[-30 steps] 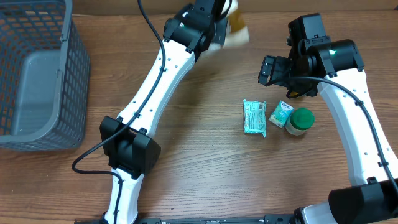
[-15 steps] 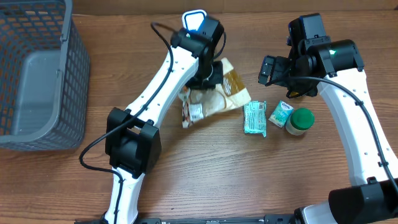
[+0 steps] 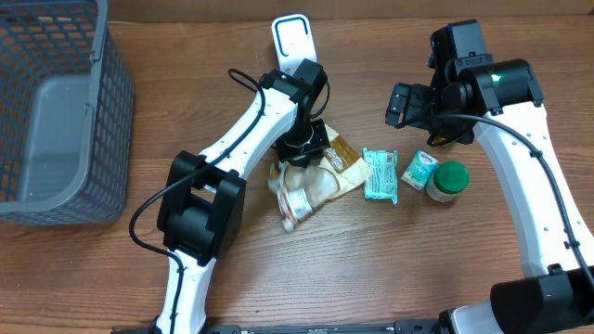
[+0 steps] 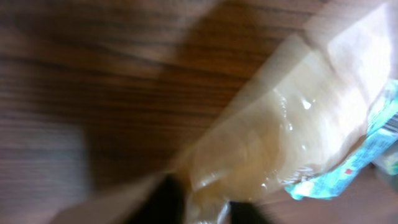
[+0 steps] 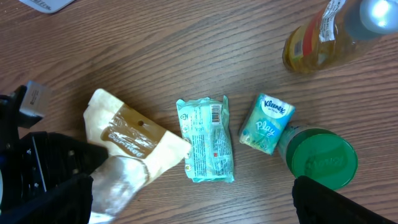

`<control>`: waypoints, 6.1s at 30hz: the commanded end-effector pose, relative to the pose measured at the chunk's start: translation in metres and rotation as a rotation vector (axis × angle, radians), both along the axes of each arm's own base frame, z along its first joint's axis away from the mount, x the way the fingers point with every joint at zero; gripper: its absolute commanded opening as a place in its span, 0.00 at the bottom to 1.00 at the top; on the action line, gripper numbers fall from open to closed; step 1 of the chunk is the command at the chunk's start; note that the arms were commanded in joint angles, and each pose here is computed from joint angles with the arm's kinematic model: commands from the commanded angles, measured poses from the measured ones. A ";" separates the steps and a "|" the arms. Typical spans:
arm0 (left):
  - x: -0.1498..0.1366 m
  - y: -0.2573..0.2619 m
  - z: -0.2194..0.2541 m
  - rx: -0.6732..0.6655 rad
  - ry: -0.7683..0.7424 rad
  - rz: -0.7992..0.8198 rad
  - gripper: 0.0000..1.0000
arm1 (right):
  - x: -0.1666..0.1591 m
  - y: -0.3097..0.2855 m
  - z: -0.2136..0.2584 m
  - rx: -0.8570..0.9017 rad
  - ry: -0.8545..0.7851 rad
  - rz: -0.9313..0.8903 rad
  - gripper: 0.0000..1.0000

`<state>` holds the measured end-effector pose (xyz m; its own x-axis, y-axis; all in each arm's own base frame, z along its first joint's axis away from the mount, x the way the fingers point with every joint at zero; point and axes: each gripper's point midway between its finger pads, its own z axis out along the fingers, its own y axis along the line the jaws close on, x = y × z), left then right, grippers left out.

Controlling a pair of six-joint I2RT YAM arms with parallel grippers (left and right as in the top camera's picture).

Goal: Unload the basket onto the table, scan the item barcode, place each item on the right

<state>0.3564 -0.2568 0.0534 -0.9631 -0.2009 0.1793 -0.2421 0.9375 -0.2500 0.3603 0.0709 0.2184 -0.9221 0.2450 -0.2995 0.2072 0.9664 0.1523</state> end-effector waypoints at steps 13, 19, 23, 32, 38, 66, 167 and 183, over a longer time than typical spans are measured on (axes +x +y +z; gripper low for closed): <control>-0.023 -0.041 0.024 -0.319 0.128 -0.099 1.00 | 0.000 0.001 0.007 0.005 -0.023 0.007 1.00; -0.002 -0.025 0.065 -0.429 0.084 -0.093 1.00 | 0.000 0.001 0.007 0.005 -0.023 0.007 1.00; 0.010 -0.002 0.077 -0.420 0.033 -0.122 1.00 | 0.000 0.001 0.007 0.005 -0.023 0.007 1.00; 0.043 0.099 0.048 -0.082 -0.036 0.001 1.00 | 0.000 0.001 0.007 0.005 -0.023 0.007 1.00; 0.057 0.154 0.037 0.146 -0.085 0.037 1.00 | 0.000 0.001 0.007 0.005 -0.023 0.007 1.00; 0.078 0.154 0.037 0.154 -0.171 0.048 1.00 | 0.000 0.001 0.007 0.005 -0.023 0.007 1.00; 0.078 0.154 0.037 0.154 -0.171 0.048 1.00 | -0.269 -0.047 0.173 0.136 -0.659 0.040 1.00; 0.078 0.154 0.037 0.154 -0.171 0.048 1.00 | -0.277 -0.049 0.165 0.131 -0.632 0.042 1.00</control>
<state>0.4302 -0.1007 0.0779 -0.9594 -0.2814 0.0197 -0.2813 0.9490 -0.1426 0.0880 0.0226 0.3809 -0.6021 0.2874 -0.7449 0.0181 0.9376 0.3471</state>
